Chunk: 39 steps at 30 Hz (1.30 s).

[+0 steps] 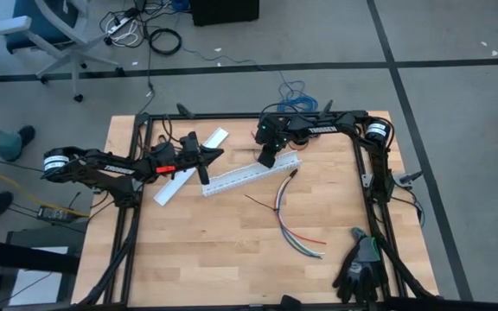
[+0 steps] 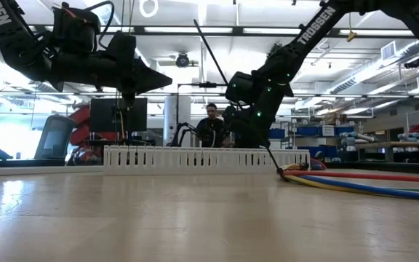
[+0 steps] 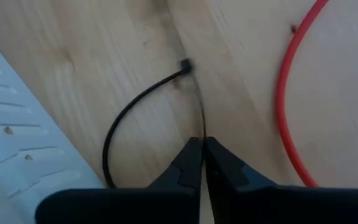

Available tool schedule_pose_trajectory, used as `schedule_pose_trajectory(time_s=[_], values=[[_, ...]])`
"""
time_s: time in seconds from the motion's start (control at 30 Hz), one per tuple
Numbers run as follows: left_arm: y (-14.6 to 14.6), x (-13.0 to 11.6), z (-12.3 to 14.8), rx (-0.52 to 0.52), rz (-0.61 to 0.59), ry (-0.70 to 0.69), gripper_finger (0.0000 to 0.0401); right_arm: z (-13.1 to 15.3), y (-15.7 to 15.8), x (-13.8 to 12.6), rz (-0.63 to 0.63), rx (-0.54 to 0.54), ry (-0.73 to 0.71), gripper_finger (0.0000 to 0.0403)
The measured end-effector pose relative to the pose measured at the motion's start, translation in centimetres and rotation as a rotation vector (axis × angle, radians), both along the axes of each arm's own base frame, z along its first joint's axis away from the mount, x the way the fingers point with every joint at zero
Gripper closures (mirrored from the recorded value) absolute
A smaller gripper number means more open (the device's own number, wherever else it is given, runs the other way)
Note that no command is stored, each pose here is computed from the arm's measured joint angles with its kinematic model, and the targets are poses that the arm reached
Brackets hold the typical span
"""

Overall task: Ziptie cables
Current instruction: Wrap the cables together using the black zip tie

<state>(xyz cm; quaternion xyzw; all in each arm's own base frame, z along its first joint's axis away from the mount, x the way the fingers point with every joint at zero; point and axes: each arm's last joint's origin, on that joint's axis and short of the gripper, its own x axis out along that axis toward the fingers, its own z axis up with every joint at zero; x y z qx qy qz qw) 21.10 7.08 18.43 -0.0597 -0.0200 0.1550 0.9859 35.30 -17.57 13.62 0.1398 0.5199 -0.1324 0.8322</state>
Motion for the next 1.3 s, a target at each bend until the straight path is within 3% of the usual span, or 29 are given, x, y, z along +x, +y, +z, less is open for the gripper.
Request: schedule_pose_trajectory(time_s=[0.33,0.77,1.3], values=[[0.0,0.0,0.1,-0.004,0.000,-0.011,0.0391,0.4,-0.2,-0.1,-0.024,0.001,-0.019,0.0402],[0.1,0.0,0.1,-0.008,0.015,-0.011,0.0391,6.2,0.2,-1.1,-0.036,-0.096,-0.154,0.0403],[-0.3,0.1,-0.3,-0.054,-0.002,0.017,0.0391,10.1,5.1,-3.1,0.001,-0.124,-0.013,0.0403]])
